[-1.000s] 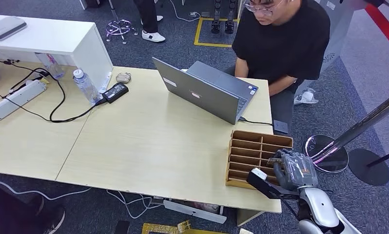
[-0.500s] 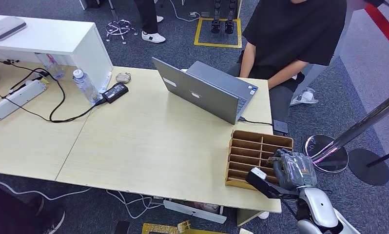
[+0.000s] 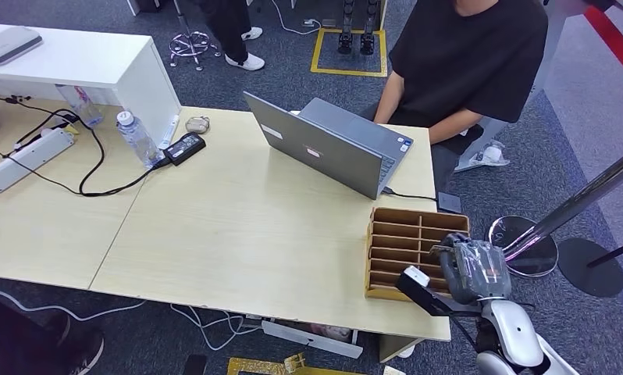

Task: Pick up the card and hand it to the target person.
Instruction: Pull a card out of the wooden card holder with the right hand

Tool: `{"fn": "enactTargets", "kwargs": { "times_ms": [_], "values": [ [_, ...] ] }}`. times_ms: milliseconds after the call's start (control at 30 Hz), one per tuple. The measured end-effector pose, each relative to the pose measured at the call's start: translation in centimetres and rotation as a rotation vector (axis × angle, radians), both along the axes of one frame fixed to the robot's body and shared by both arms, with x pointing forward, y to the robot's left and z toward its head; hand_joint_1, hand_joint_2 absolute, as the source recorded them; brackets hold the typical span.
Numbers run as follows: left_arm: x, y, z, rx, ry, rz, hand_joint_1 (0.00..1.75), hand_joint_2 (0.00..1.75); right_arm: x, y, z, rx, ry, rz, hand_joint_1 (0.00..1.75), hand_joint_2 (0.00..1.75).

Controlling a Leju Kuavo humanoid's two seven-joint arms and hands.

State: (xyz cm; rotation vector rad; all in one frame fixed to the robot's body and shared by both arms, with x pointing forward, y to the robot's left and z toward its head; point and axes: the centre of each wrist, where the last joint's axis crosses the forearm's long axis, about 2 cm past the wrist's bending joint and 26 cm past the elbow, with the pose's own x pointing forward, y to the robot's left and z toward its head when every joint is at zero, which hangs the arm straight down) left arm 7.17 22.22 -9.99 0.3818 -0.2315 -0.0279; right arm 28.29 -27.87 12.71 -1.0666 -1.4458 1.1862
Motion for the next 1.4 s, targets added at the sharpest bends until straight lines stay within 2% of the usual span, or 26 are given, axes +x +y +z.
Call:
{"fn": "enactTargets", "kwargs": {
  "times_ms": [433,667,1200,1400],
  "values": [
    [0.0,0.0,0.0,0.001,-0.023,-0.018,0.0,0.0,1.2,-1.4,1.4,0.267,-0.154,0.002,1.35,1.75],
    [0.0,0.0,0.0,0.0,-0.033,-0.032,0.0,0.0,2.3,-1.9,1.5,0.354,-0.194,-0.001,1.35,1.75],
    [0.1,0.0,0.0,-0.003,-0.048,-0.079,0.0,0.0,8.6,-1.3,1.5,0.411,-0.225,0.024,1.32,1.75],
    [0.1,0.0,0.0,-0.003,-0.048,-0.085,0.0,0.0,10.0,-0.2,1.4,0.419,-0.236,0.022,1.34,1.75]
  ]
}}
